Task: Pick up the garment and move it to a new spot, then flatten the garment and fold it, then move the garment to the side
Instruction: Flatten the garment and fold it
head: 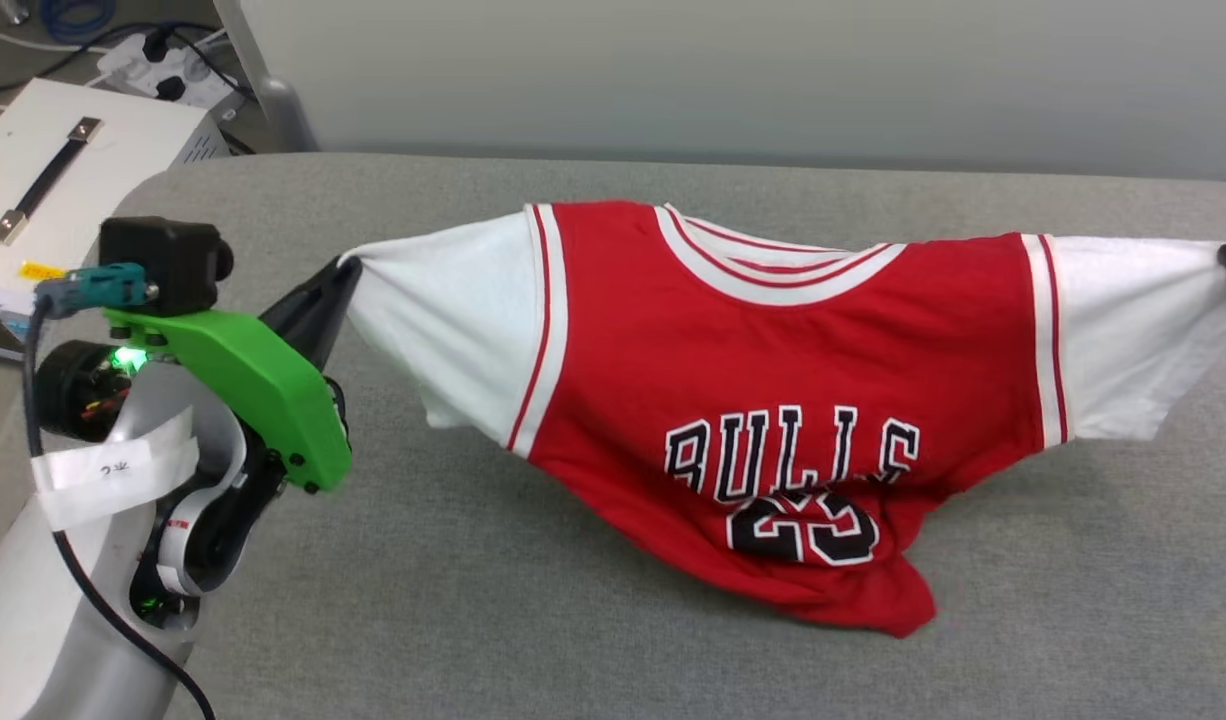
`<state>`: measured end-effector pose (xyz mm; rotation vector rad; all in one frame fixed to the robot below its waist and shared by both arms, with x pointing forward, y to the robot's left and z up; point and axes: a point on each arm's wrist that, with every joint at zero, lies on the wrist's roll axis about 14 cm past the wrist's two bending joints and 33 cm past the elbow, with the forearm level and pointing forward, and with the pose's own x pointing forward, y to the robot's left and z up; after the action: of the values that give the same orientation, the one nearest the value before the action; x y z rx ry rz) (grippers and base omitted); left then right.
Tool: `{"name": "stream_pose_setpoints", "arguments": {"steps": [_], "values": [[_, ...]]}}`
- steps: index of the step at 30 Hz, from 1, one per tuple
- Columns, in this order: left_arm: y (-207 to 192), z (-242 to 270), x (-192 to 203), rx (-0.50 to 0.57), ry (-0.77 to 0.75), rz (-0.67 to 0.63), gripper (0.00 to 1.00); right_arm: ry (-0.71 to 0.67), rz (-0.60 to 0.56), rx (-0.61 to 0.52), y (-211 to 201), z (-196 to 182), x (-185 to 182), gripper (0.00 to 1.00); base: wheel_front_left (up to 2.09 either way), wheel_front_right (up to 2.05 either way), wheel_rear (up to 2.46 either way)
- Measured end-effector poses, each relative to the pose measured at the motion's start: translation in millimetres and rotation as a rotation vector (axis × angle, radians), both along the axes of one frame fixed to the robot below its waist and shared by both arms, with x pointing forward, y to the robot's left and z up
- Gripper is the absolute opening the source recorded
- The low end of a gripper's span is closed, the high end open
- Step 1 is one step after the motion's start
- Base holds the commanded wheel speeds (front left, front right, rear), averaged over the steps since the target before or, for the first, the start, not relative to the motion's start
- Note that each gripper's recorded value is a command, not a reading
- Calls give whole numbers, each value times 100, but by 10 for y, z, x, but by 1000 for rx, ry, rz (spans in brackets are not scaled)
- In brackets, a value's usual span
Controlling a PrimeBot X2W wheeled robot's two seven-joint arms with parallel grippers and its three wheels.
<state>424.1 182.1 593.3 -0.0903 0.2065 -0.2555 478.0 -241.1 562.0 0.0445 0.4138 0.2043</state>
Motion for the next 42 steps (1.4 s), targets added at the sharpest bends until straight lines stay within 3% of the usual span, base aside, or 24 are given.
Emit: {"name": "stream_pose_setpoints", "arguments": {"steps": [10, 17, 22, 23, 36, 42], "values": [[95, 763, -65, -7, -260, 30, 0, -215, -37, 15, -173, 809, -192, 0, 0, 0, 0], [273, 1233, 119, 6, -419, 71, 0, -322, -56, -9, -215, 1221, -8, 0, 0, 0, 0], [394, 1442, 431, 35, -480, 83, 0, -415, -79, 12, -220, 1509, 310, 0, 0, 0, 0], [474, 1541, 672, 66, -505, 89, 0, -450, -84, 8, -178, 1594, 558, 0, 0, 0, 0], [721, 1660, 1919, 206, -564, 140, 0, -592, -159, -25, -134, 1781, 1739, 0, 0, 0, 0], [687, 1662, 2445, 182, -631, 171, 0, -644, -197, -14, -156, 1728, 2212, 0, 0, 0, 0]]}}
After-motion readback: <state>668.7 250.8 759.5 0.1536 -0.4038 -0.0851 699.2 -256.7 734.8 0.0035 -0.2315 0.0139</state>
